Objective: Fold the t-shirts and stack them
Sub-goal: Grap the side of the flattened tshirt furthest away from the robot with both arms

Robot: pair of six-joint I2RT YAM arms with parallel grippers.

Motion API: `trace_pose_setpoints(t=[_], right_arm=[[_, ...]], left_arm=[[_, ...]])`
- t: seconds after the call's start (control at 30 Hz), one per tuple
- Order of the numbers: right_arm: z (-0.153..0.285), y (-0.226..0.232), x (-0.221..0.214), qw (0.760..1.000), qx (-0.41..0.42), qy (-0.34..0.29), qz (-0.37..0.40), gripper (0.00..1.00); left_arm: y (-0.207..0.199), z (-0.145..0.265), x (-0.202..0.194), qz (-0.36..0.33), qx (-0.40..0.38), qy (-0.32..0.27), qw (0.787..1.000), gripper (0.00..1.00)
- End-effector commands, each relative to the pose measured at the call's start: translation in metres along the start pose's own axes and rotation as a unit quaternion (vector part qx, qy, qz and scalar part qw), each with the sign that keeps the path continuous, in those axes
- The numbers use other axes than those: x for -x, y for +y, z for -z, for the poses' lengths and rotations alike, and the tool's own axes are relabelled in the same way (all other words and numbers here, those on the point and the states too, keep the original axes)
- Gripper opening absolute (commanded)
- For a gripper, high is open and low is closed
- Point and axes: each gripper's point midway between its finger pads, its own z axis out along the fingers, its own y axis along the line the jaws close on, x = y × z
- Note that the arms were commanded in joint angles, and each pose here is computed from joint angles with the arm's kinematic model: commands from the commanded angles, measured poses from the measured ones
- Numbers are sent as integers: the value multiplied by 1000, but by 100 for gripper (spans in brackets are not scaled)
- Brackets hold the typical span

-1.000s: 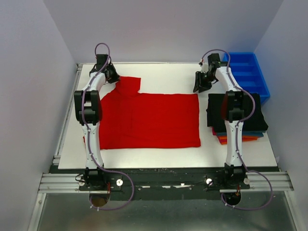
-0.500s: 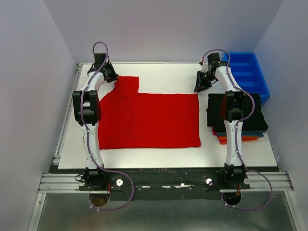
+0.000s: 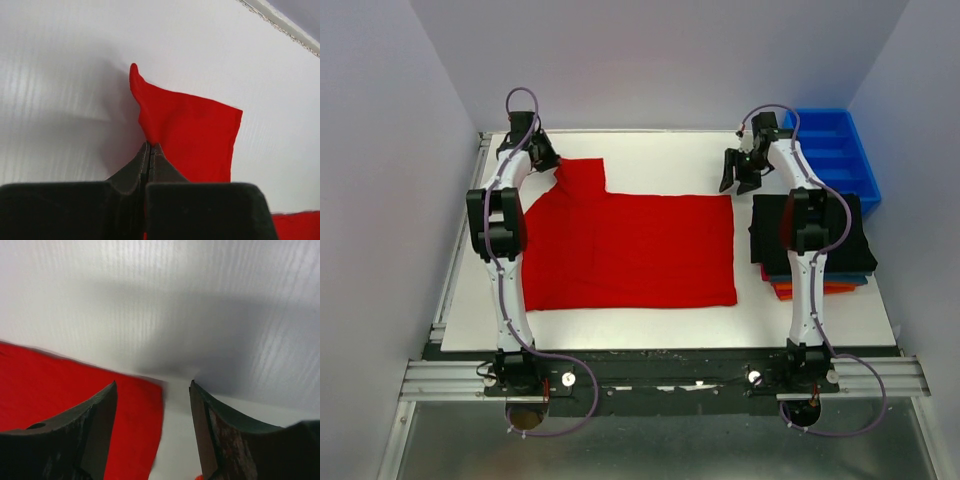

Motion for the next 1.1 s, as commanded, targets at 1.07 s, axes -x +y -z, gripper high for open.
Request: trace_pose_setpoints(t=[1.07], right_arm=[[-34,50,28,986,11,-88,-143,89]], left_arm=[[41,30,57,39,-8,-51,998,0]])
